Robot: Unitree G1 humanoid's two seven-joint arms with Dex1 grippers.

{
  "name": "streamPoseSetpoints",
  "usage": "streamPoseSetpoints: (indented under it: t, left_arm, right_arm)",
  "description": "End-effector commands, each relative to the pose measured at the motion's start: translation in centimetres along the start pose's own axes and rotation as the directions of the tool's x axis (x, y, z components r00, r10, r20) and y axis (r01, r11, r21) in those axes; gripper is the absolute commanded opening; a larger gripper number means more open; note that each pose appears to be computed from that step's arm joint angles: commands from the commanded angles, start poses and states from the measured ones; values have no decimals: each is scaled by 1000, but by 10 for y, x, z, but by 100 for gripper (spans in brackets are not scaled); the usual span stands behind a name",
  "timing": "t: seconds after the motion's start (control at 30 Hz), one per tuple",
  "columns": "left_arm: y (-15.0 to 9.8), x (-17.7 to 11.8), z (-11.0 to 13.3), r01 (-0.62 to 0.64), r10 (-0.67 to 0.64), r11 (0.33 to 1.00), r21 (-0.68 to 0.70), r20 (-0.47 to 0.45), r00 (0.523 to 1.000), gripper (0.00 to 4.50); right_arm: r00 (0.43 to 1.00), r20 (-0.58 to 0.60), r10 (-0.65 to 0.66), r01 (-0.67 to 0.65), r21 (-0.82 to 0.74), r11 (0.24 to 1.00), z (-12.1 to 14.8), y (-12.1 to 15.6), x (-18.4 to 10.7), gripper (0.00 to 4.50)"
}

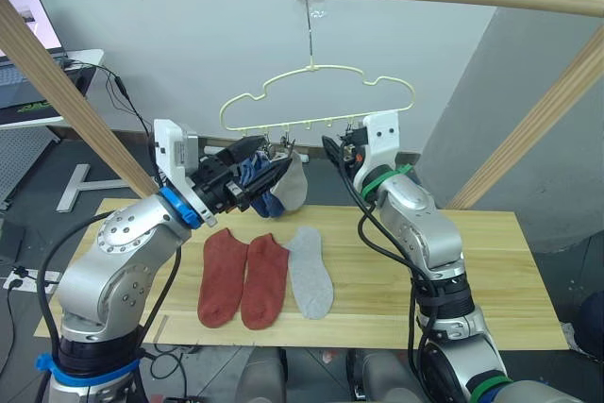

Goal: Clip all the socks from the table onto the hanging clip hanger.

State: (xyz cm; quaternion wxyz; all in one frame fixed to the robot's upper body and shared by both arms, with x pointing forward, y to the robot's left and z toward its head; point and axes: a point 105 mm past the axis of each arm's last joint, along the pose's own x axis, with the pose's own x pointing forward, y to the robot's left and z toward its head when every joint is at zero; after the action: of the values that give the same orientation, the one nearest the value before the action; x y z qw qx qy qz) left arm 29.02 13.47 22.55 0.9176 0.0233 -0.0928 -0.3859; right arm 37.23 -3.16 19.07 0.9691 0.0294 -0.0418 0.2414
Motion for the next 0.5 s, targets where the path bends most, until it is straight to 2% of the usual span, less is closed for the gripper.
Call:
streamPoseSetpoints:
  t: [0.03,0.17,0.3,0.4,0.5]
  left_arm:
    - [-6,1,15,18,-19,999,36,53,998,316]
    - [-6,1,15,17,-18,999,34,54,998,316]
    - [-5,1,15,16,-18,999,34,54,998,316]
    - [-5,1,15,16,-17,999,33,55,998,316]
    - [-6,1,15,16,-18,999,31,55,998,316]
  right_arm:
    - [998,62,12,-12,1,1000,17,4,0,274]
    - [998,63,11,-11,6,1000,18,3,0,274]
    - [998,64,4,-5,20,1000,18,1,1,187]
    - [998,65,-1,0,27,1000,18,1,1,80]
    - [998,65,-4,3,29,1000,19,0,1,19]
